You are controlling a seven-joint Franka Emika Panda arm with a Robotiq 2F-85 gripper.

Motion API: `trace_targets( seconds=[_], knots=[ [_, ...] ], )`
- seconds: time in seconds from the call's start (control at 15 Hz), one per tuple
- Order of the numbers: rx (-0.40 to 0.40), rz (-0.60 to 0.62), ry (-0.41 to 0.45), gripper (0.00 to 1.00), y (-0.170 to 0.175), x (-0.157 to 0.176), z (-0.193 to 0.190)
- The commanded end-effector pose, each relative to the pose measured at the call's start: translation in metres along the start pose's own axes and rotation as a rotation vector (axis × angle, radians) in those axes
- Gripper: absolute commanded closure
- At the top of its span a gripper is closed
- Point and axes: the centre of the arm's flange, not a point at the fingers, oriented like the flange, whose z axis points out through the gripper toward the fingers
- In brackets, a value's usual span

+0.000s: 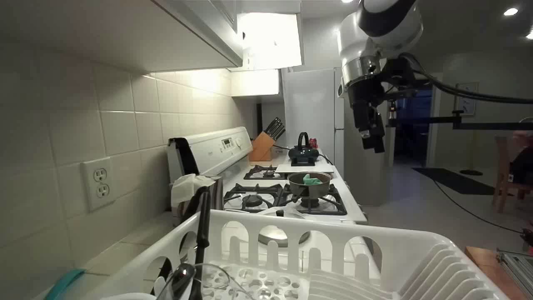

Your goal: Use the fork to press down on the rug in the pot and place the fork back

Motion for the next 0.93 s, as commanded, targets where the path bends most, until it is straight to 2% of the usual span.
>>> trace_targets(
  seconds=[0.0,0.27,0.33,0.53,0.67,0.87],
  knots=[
    [0.000,0.000,0.000,0.00,0.000,0.000,0.000],
    [0.000,0.000,0.000,0.00,0.000,0.000,0.000],
    [0.001,0.063,0.015,0.00,0.000,0.009,0.001],
    [-0.014,0.210,0.145,0.00,-0.015,0.056,0.009],
    [0.011,0.284,0.233,0.00,-0.024,0.089,0.016],
    [0.046,0.323,0.353,0.00,-0.051,0.145,0.025]
  ],
)
